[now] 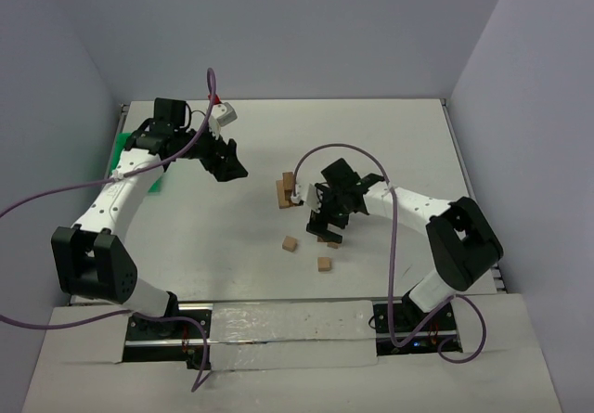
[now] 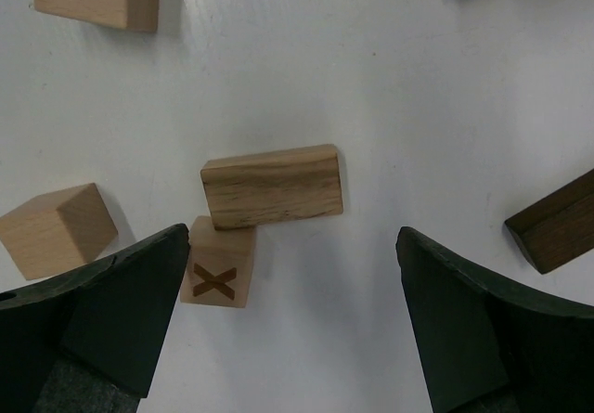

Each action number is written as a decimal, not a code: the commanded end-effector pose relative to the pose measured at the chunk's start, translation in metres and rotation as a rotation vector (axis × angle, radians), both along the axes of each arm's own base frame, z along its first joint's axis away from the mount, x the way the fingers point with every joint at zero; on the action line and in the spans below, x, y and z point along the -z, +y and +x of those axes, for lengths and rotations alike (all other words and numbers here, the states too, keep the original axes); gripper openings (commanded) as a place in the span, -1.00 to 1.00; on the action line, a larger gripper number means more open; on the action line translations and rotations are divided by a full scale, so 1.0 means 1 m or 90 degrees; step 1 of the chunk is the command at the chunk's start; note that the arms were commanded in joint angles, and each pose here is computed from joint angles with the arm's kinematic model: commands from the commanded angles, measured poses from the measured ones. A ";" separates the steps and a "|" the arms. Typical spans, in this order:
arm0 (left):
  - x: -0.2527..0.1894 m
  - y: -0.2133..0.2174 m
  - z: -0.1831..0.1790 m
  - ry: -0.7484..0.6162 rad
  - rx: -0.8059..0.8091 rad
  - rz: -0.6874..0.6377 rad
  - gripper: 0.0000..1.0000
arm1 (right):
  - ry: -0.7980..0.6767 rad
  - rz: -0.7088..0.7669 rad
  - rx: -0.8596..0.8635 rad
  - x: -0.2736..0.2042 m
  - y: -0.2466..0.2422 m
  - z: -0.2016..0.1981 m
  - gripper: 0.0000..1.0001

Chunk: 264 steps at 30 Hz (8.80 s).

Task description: Build the wood block tower

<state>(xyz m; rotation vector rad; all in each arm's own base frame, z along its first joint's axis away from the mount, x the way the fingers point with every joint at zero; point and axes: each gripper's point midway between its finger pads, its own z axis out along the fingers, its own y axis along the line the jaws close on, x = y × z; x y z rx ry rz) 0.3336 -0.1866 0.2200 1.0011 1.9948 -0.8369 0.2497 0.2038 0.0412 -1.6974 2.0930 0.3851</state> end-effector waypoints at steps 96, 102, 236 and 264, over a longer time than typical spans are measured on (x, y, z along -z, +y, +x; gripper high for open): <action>0.062 -0.043 0.307 -0.054 -0.438 0.013 0.99 | -0.013 0.256 0.284 -0.151 -0.042 0.135 0.56; 0.098 -0.064 0.325 -0.070 -0.455 -0.008 0.99 | -0.015 0.254 0.306 -0.151 -0.051 0.126 0.56; 0.200 -0.123 0.240 0.457 -0.562 -0.264 -0.88 | 0.038 0.219 0.374 -0.121 -0.063 0.101 0.56; 0.138 -0.121 0.298 0.042 -0.490 -0.060 0.53 | 0.054 0.228 0.374 -0.112 -0.059 0.097 0.56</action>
